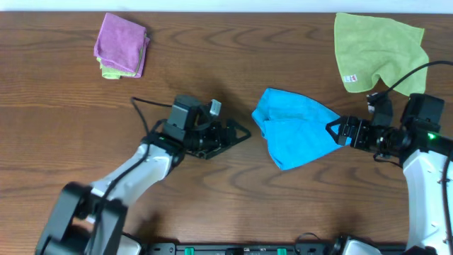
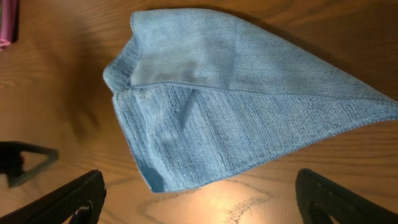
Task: Fold the cloth
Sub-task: 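Reach the left gripper to the blue cloth's left corner and grasp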
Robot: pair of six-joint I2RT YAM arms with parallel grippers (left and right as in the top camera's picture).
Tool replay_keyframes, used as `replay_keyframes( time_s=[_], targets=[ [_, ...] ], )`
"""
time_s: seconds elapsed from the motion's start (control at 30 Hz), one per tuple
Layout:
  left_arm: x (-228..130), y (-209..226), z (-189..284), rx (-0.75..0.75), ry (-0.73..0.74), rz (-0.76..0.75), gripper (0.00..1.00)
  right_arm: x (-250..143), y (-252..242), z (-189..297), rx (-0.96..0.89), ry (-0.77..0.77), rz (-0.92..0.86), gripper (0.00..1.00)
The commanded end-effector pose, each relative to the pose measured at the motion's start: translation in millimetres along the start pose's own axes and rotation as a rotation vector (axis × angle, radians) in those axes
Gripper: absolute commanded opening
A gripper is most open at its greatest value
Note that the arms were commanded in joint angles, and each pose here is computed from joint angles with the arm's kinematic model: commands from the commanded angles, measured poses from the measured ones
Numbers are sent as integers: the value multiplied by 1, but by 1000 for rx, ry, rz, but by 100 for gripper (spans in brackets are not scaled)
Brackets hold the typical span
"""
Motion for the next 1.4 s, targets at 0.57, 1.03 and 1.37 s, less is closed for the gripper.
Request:
replay_keyframes(
  time_s=[0.57,1.03,1.37],
  targets=[
    [-25,5,-85,-74,85,179,96,0,2,3,18,-6,4,99],
    [-27,6,-116,-36,30,186,100,0,2,3,18,-6,-14,99],
    [-26,4,-144,-25,39,165,91,-2,2,3,16,4,-20,99]
  ],
)
Point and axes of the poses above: each gripper's point midway between its finger pads, its own z axis back along the fingers, its own y axis along the line the jaws close on, x = y × z, the point moved 4 cm from there along z, back along the fingers, and after that the axes turned 14 degrees about -z, right-handed, at the moved point
